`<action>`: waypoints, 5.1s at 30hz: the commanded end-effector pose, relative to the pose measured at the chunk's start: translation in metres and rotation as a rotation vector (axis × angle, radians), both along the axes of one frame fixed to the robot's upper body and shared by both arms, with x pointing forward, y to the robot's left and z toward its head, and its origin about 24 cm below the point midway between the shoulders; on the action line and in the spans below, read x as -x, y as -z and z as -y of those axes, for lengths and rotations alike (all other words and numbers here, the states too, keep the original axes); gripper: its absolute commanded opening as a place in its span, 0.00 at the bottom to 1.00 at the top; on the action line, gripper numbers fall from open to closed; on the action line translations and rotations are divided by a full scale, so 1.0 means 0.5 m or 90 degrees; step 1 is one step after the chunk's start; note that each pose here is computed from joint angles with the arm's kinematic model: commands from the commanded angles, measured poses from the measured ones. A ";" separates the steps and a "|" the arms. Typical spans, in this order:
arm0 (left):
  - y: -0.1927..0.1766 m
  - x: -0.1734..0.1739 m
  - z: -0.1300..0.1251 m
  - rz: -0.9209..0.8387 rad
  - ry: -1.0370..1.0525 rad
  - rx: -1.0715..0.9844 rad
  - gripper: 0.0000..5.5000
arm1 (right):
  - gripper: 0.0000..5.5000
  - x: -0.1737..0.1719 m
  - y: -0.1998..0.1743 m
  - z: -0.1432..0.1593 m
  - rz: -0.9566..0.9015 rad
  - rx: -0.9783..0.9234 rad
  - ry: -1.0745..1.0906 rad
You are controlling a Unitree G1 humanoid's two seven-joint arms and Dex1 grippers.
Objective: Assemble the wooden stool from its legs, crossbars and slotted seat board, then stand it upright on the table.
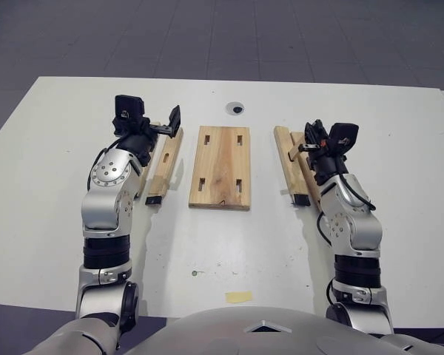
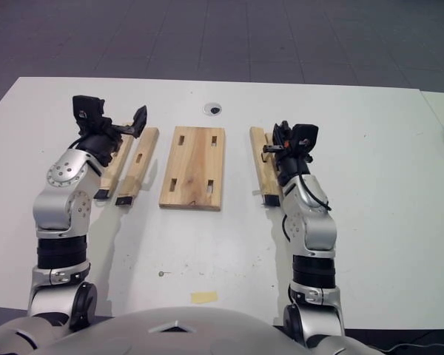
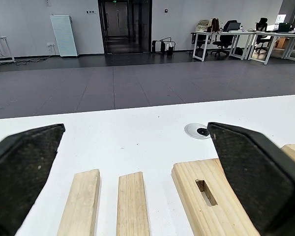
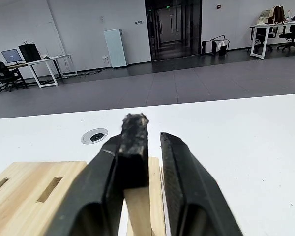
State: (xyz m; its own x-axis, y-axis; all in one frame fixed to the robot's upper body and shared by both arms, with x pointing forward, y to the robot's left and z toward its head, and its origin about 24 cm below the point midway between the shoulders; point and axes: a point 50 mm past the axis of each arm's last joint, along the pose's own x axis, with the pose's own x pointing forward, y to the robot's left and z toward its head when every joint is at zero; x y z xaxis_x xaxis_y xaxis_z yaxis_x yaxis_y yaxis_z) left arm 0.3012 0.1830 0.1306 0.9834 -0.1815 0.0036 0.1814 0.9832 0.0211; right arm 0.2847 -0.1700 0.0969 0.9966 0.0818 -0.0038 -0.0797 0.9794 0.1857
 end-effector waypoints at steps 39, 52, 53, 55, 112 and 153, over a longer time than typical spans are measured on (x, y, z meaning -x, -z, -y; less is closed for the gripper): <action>-0.006 -0.027 0.026 0.019 0.015 -0.013 0.98 | 0.98 -0.094 -0.236 -0.044 0.197 0.041 -0.088; 0.027 -0.009 0.027 -0.025 -0.005 0.026 0.98 | 0.98 -0.094 0.019 -0.039 -0.076 0.042 -0.150; 0.030 -0.007 0.029 -0.029 -0.006 0.030 0.98 | 0.98 -0.097 0.005 -0.037 -0.055 0.036 -0.147; 0.033 -0.003 0.034 -0.032 -0.004 0.033 0.98 | 0.98 -0.100 -0.023 -0.028 -0.021 0.027 -0.136; 0.054 0.018 -0.114 -0.132 -0.002 -0.113 0.98 | 0.98 0.214 0.137 -0.004 -0.241 -0.028 -0.072; 0.050 0.029 -0.023 -0.124 0.036 0.110 0.98 | 0.38 0.079 0.041 0.038 -0.079 0.264 -0.107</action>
